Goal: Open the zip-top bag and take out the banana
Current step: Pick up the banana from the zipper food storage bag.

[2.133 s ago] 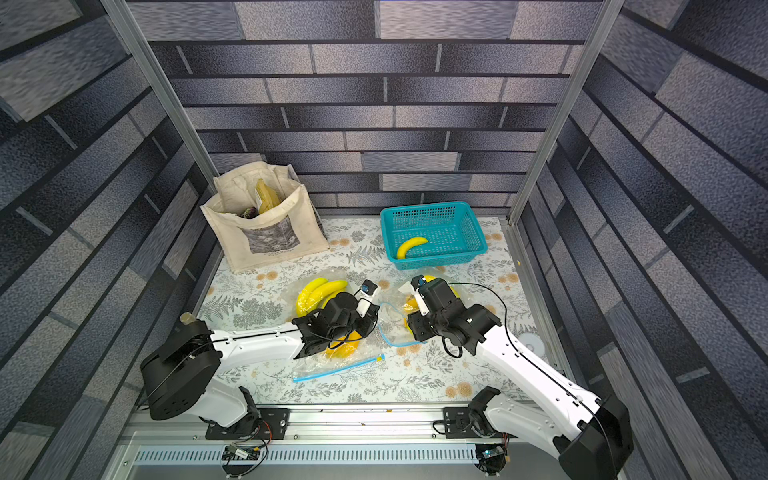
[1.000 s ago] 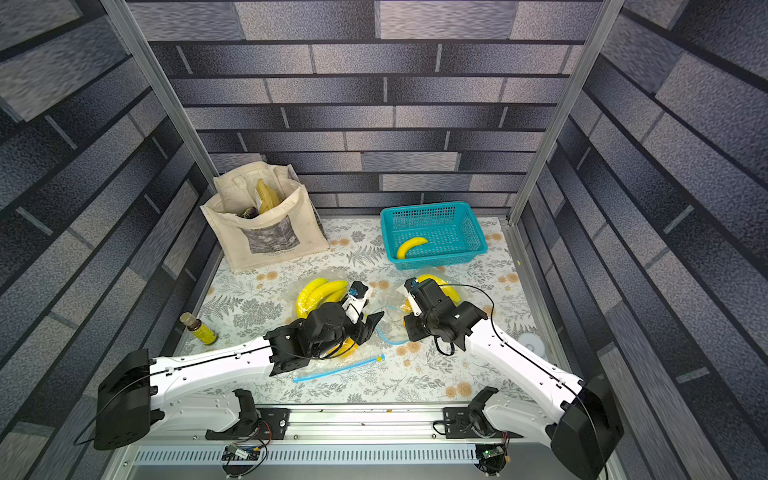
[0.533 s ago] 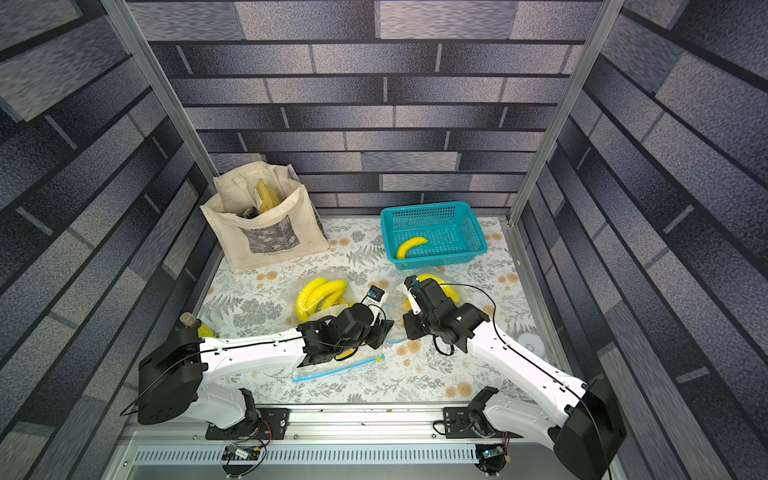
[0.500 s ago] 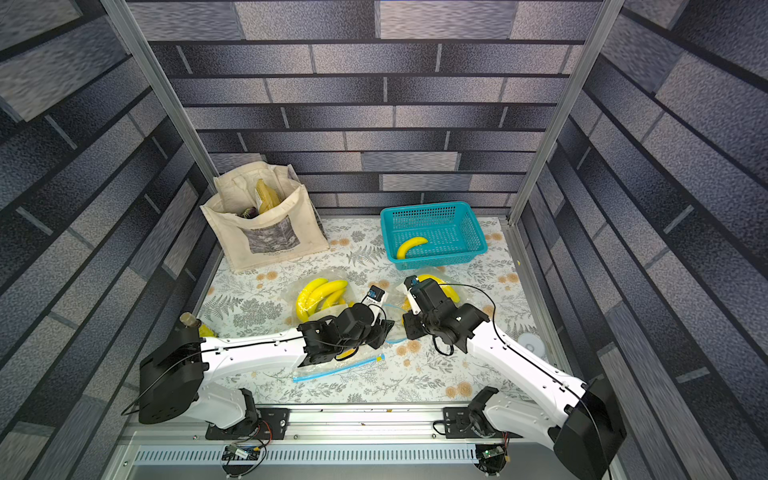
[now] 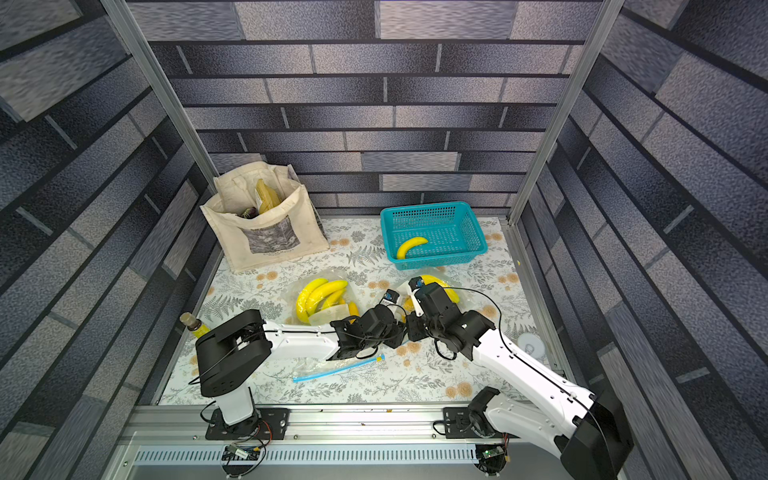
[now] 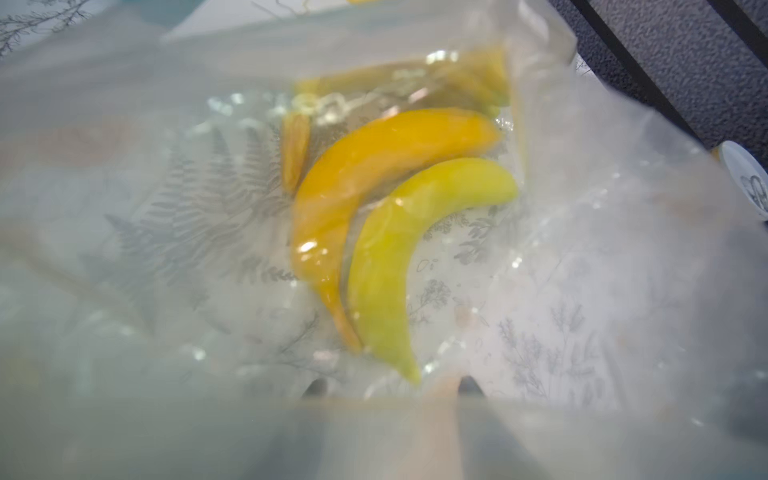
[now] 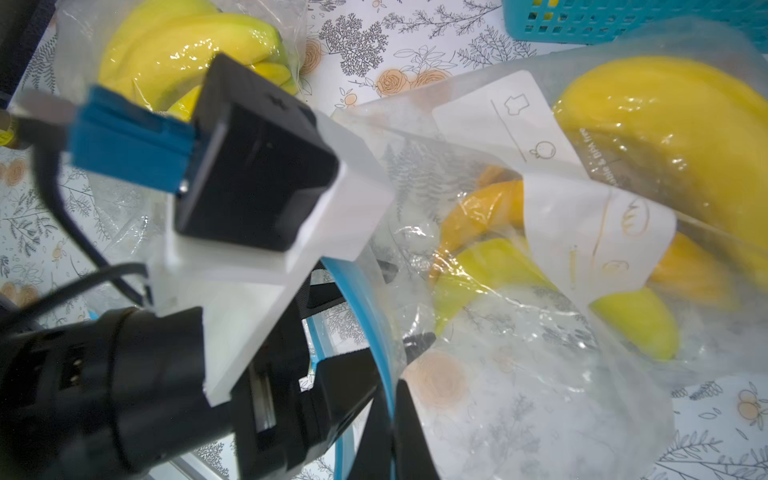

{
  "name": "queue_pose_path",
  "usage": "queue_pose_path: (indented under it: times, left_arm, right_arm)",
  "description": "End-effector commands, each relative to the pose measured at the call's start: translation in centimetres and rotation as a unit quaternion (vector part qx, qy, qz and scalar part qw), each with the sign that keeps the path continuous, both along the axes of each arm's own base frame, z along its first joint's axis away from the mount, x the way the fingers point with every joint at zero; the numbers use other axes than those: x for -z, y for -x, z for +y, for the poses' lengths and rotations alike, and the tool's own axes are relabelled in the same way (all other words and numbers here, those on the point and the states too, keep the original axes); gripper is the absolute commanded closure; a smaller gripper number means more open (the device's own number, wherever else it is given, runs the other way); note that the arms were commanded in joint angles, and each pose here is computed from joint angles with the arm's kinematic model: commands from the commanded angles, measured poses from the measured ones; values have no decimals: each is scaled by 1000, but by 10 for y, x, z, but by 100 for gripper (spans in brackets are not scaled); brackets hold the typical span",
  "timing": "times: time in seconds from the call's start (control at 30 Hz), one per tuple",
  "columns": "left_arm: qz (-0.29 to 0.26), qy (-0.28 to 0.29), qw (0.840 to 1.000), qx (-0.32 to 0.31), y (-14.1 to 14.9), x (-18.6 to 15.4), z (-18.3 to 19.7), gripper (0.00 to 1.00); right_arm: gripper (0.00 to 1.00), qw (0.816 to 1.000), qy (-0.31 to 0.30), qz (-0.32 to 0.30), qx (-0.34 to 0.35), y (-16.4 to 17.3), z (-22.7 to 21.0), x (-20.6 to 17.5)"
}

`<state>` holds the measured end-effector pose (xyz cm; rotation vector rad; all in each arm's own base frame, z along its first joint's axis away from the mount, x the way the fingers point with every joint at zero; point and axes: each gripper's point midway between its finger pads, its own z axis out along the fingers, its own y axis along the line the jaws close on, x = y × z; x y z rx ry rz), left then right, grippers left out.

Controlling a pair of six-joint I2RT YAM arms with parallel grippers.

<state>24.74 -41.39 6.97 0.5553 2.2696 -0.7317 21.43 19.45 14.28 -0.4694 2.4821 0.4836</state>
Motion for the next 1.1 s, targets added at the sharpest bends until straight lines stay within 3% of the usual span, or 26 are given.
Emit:
queue_pose_path:
  times: [0.0, 0.23, 0.43, 0.83, 0.97, 1.07]
  left_arm:
    - [-2, 29, 1000, -4, -9, -13, -17, 48]
    - [3, -5, 1000, -12, -15, 6, -21, 49]
    - [-8, -53, 998, -23, -15, 18, -26, 43]
    - [21, -97, 994, -39, -11, 49, -29, 47]
    - [35, -95, 994, -42, -10, 58, -27, 55]
    - [42, -92, 994, -41, -9, 63, -23, 71]
  right_arm:
    - [100, 1000, -14, -2, 18, 0, 0, 2]
    - [100, 999, -33, -12, 41, -2, -3, -1]
    - [100, 998, -48, -11, 48, -2, -1, -3]
    - [100, 997, -52, -8, 55, -2, -2, -1]
    - [100, 997, -48, -9, 55, 0, -4, -2]
    - [100, 997, -38, -10, 59, 1, -9, 0]
